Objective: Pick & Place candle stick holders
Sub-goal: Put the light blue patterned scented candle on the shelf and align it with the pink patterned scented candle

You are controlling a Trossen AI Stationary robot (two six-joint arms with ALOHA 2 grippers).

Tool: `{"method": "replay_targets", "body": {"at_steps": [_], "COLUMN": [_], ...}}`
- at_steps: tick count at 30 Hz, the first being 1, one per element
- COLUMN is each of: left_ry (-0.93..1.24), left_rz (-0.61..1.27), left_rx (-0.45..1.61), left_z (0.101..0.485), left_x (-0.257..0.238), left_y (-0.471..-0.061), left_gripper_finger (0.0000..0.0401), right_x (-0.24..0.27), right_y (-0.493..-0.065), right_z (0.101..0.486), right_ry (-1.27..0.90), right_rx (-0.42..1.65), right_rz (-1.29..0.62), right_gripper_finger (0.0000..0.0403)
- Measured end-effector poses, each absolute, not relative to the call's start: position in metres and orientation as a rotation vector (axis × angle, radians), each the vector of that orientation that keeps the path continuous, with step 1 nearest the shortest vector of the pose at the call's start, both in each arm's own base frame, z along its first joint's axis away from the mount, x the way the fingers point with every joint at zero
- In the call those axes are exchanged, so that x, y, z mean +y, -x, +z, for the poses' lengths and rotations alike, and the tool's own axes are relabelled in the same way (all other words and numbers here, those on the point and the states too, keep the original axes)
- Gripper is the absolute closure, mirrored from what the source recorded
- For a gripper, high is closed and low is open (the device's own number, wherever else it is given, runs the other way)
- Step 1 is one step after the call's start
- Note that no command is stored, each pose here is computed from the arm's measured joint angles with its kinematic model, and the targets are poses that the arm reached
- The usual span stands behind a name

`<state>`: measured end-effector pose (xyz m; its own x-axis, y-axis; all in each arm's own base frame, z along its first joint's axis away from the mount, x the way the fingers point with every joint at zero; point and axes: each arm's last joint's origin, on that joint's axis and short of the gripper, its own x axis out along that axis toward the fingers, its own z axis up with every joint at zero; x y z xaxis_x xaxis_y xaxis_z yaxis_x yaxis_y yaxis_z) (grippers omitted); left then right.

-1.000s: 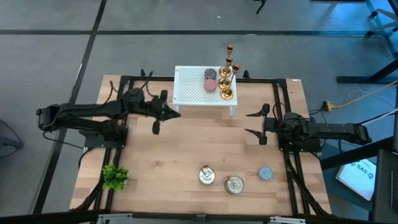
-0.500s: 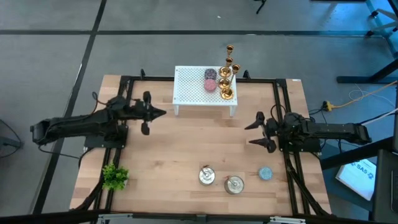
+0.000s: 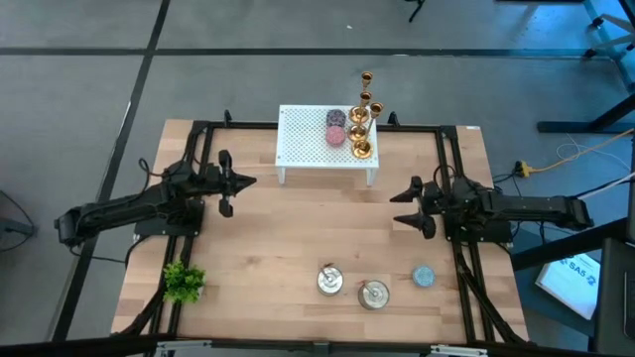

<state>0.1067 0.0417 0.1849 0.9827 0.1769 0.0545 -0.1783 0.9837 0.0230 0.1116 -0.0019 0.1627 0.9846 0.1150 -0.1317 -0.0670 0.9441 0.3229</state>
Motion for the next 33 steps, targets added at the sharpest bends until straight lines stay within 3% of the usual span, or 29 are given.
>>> {"method": "replay_targets", "body": {"at_steps": [14, 22, 33], "left_ry": [0.075, 0.090, 0.088], "left_rz": [0.178, 0.178, 0.178], "left_rx": [-0.021, -0.018, -0.018], "left_z": [0.170, 0.170, 0.170], "left_x": [0.041, 0.041, 0.041], "left_y": [-0.105, -0.105, -0.105], "left_gripper_finger": [0.0396, 0.0396, 0.0395], "right_x": [0.001, 0.014, 0.037], "right_y": [-0.128, -0.156, -0.171], "right_z": [0.236, 0.241, 0.223], "right_ry": [-0.372, -0.433, -0.560], "right_rx": [0.831, 1.328, 1.634], "right_rz": [-0.056, -0.136, -0.268], "right_gripper_finger": [0.0087, 0.0087, 0.0087]}}
